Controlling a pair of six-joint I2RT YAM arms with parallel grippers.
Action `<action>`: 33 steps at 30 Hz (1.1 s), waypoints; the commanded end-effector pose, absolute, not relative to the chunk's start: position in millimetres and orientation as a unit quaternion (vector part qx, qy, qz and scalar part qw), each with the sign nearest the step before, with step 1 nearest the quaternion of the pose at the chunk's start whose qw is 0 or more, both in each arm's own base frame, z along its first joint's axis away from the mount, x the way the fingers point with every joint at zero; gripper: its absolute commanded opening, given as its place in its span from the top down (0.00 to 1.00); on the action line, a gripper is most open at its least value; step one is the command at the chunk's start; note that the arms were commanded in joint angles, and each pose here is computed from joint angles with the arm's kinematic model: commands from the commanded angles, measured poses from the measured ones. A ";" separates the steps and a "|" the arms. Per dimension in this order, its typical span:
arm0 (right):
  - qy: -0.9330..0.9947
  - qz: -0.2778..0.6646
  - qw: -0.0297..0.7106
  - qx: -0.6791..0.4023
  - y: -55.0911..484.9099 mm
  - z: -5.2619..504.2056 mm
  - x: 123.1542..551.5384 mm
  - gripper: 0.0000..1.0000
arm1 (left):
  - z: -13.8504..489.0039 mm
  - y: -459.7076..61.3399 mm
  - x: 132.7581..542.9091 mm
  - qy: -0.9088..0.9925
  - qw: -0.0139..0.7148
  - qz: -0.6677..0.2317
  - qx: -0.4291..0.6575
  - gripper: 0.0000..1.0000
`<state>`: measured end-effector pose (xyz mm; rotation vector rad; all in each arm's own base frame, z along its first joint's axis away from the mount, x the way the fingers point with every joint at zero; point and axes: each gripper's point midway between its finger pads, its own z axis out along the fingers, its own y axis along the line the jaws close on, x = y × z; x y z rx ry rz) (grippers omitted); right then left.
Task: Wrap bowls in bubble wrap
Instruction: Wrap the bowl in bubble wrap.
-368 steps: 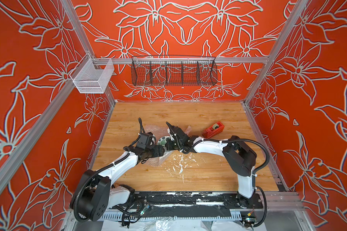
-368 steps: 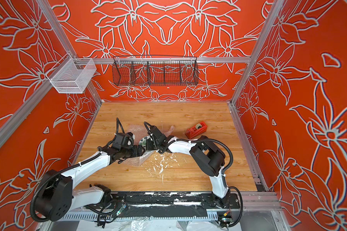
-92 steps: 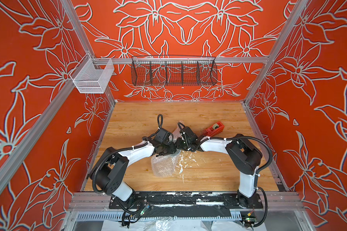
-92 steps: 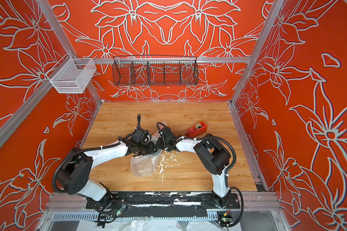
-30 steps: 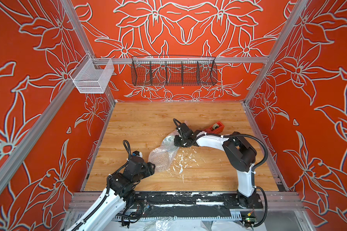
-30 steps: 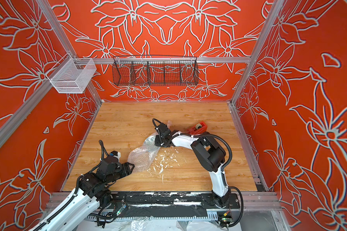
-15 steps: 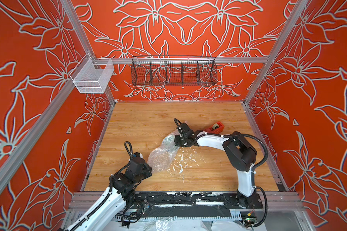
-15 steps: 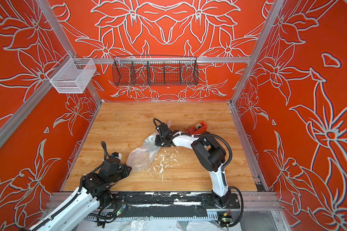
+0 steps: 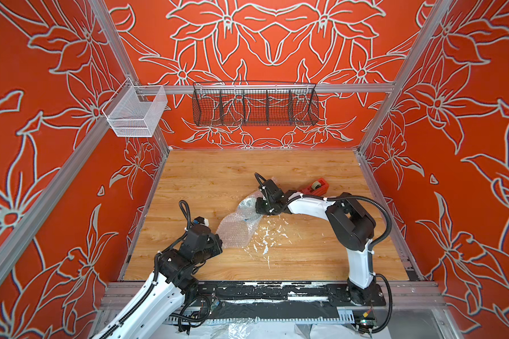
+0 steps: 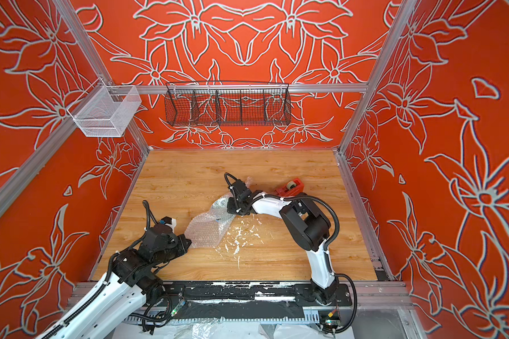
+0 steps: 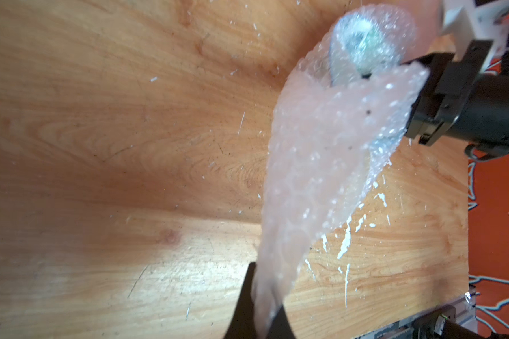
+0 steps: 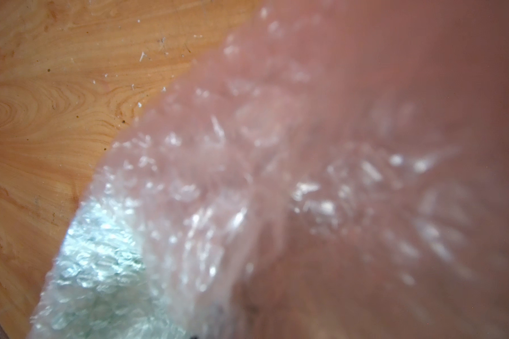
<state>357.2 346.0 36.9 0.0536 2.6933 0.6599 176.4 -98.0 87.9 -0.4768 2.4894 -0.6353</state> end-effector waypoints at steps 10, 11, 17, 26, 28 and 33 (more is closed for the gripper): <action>0.967 0.179 0.175 0.038 324.8 13.4 372.1 0.84 | 117.5 -118.8 158.1 0.924 0.243 -0.271 -0.119 1.00; 0.968 0.179 0.174 0.036 325.1 13.0 373.2 0.85 | 115.4 -119.7 156.5 0.926 0.235 -0.269 -0.118 1.00; 0.970 0.167 0.171 0.032 321.5 14.3 380.1 0.85 | 115.0 -134.9 151.9 0.935 0.205 -0.275 -0.089 1.00; 0.973 0.160 0.162 0.026 318.8 3.8 379.3 0.85 | 202.3 -154.4 187.4 0.883 0.320 -0.338 -0.059 1.00; 0.974 0.162 0.157 0.024 319.8 2.2 377.8 0.85 | 214.4 -159.7 201.7 0.882 0.335 -0.328 -0.050 1.00; 0.975 0.167 0.148 0.014 320.6 -1.6 370.6 0.86 | 221.1 -187.3 243.4 0.892 0.337 -0.302 -0.017 1.00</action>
